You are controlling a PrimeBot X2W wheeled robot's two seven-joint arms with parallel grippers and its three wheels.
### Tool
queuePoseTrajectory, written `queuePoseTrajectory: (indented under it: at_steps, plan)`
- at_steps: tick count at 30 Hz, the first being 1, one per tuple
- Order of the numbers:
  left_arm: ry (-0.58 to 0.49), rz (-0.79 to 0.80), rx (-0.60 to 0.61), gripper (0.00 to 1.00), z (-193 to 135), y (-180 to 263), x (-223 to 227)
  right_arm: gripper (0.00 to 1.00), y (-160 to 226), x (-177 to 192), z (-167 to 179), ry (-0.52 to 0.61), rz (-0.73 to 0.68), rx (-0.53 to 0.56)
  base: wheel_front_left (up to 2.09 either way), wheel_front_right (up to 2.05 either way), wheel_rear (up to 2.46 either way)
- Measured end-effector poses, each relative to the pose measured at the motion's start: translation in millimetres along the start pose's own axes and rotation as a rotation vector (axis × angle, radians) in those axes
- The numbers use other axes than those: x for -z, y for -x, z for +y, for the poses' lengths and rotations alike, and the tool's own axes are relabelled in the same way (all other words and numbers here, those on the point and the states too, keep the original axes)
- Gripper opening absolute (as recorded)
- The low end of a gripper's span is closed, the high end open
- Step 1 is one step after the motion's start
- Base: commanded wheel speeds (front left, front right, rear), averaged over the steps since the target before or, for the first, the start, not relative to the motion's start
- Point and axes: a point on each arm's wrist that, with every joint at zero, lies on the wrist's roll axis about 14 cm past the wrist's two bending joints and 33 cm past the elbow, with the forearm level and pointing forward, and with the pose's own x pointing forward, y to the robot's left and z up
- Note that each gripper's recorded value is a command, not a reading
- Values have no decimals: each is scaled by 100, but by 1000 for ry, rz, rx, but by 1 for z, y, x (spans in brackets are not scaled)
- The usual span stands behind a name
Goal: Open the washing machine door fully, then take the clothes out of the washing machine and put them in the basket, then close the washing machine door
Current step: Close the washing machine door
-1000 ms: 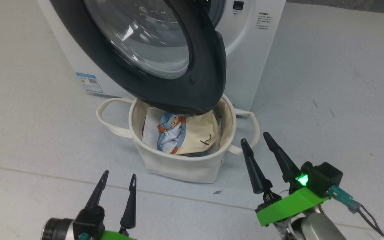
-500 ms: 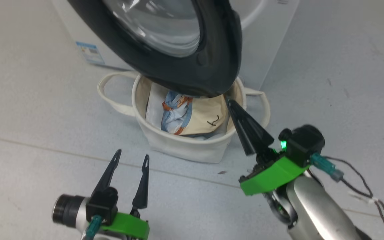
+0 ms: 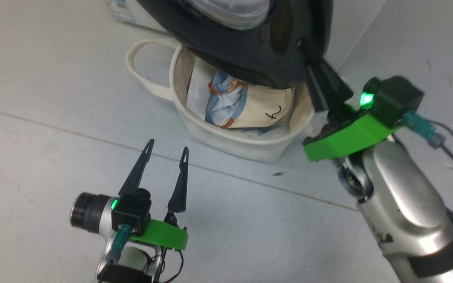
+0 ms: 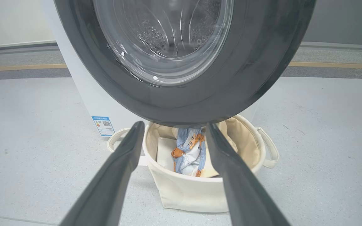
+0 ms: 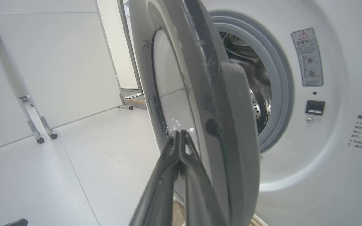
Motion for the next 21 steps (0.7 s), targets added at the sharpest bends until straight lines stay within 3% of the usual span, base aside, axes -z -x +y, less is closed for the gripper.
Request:
queuePoseTrajectory:
  at_steps: [16,21]
  plan:
    - [-5,50,-15,100,4,-13,25,0,-36,12,-81,-55,-47,158,0,0,0]
    - [-7,60,-21,100,8,-22,33,0,-53,21,-103,-26,-32,169,0,0,0]
